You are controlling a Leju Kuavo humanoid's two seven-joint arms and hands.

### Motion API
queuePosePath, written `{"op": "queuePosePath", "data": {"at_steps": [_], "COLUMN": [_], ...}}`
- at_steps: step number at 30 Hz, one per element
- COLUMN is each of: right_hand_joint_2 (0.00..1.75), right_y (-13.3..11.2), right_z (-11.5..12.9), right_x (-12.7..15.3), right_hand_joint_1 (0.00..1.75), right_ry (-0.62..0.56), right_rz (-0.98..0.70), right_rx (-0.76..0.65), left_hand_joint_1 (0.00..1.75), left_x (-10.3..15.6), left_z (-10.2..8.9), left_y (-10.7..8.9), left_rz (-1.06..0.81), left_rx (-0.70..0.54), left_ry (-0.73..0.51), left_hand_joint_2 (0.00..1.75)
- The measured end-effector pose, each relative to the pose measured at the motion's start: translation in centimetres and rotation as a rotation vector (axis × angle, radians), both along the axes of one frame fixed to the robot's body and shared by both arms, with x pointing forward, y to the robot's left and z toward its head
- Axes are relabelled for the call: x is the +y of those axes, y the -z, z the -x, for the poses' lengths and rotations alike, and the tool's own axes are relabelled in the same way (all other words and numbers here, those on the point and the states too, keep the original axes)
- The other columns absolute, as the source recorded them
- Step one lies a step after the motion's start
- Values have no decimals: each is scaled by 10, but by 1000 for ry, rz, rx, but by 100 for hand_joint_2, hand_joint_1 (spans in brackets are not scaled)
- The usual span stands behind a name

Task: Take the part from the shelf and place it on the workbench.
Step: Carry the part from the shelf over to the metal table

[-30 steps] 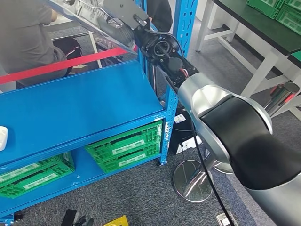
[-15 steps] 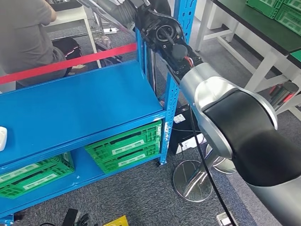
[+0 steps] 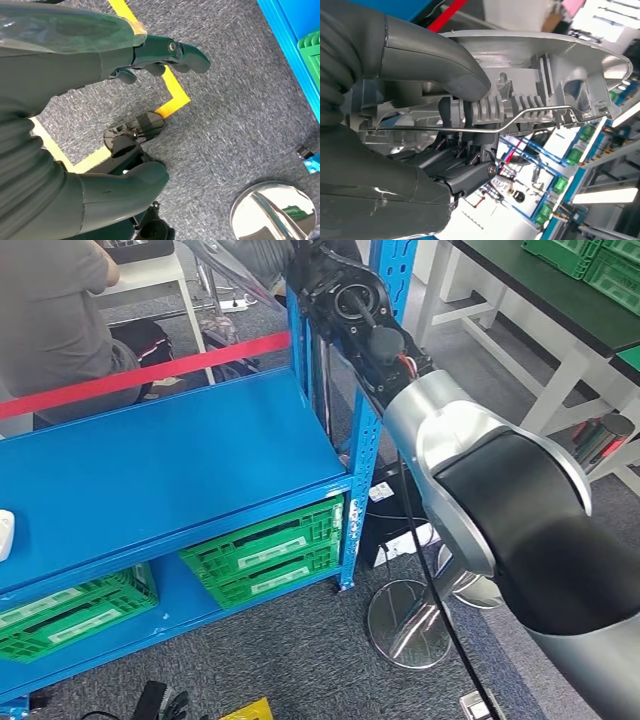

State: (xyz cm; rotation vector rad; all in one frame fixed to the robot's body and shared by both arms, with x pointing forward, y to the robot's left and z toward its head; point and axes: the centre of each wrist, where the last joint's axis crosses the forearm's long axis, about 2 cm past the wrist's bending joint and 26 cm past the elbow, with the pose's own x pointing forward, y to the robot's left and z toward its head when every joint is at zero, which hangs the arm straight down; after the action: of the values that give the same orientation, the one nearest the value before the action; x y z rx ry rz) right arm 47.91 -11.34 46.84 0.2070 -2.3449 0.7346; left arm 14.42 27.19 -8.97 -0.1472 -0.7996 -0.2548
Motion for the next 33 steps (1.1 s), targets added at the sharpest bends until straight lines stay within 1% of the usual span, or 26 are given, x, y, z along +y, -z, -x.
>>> {"op": "queuePosePath", "data": {"at_steps": [6, 18, 27, 33], "right_hand_joint_2": [175, 175, 175, 175], "right_y": [0, 8, 13, 16], "right_z": [1, -2, -4, -5], "right_x": [0, -5, -8, -10], "right_hand_joint_1": [175, 175, 175, 175], "right_ry": [-60, -110, -118, -139], "right_rz": [-80, -300, -337, -398], "right_rx": [37, 159, 192, 233], "left_hand_joint_1": [0, 0, 0, 0], "left_x": [0, 0, 2, 3], "left_z": [-1, -1, 1, 1], "left_y": [0, 0, 0, 0], "left_rz": [0, -2, -9, -13], "left_rx": [-1, 2, 3, 3], "left_ry": [1, -8, -10, -15], "left_hand_joint_2": [175, 175, 175, 175]}}
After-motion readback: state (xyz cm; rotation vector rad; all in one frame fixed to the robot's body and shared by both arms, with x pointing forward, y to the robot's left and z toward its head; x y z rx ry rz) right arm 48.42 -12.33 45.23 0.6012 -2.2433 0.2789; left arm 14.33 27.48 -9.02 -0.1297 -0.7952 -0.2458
